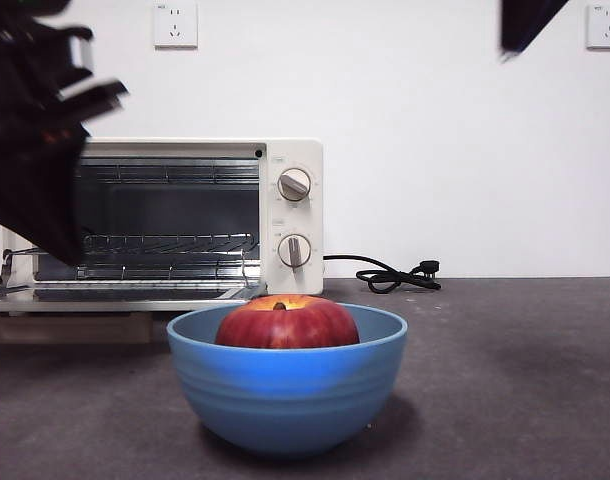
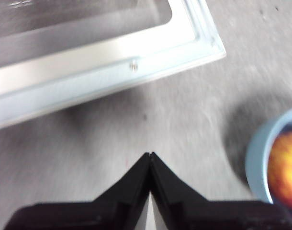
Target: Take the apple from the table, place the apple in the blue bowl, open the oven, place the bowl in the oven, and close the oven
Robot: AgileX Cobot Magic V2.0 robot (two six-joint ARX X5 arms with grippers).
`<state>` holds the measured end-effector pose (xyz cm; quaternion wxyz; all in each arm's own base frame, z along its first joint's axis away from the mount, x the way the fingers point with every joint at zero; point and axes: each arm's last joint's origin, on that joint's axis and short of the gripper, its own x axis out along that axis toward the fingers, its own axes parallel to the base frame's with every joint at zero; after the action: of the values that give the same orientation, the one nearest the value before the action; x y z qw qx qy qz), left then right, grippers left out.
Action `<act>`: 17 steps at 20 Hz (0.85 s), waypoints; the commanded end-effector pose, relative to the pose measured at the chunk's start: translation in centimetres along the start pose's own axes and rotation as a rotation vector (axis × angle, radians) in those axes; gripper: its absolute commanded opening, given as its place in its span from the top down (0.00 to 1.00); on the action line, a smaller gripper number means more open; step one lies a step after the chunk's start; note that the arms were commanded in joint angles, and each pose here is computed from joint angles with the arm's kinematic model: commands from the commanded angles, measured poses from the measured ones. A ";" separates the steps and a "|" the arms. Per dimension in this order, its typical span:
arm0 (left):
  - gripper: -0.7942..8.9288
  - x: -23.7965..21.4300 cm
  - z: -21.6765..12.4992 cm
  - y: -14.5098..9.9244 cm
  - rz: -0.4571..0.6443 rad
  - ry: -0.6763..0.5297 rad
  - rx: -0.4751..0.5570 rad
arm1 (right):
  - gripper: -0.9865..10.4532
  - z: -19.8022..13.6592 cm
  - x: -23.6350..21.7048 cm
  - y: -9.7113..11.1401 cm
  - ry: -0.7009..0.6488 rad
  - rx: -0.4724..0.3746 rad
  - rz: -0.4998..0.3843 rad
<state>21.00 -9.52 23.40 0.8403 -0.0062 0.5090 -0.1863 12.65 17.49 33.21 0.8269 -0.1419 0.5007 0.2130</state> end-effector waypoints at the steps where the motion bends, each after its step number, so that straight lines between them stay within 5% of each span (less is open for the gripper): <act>1: 0.92 -1.6 -1.0 -0.1 -0.001 0.007 0.037 | 0.91 1.0 2.0 0.8 0.028 -0.037 0.000; 8: 0.92 -6.8 -4.2 -0.2 -0.006 -0.017 0.064 | 0.91 3.9 7.8 0.5 0.134 -0.035 0.126; 11: 0.92 -8.5 -5.3 -0.2 -0.020 -0.064 0.069 | 0.76 4.2 10.3 0.4 0.215 -0.050 0.142; 17: 0.92 -10.3 -6.9 -0.2 -0.025 -0.096 0.067 | 0.66 4.8 13.8 1.1 0.243 -0.072 0.127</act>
<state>10.86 -5.14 29.01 0.8623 0.0051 0.4608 -0.2101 21.30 23.39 23.37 0.7414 -0.1591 0.5967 0.2625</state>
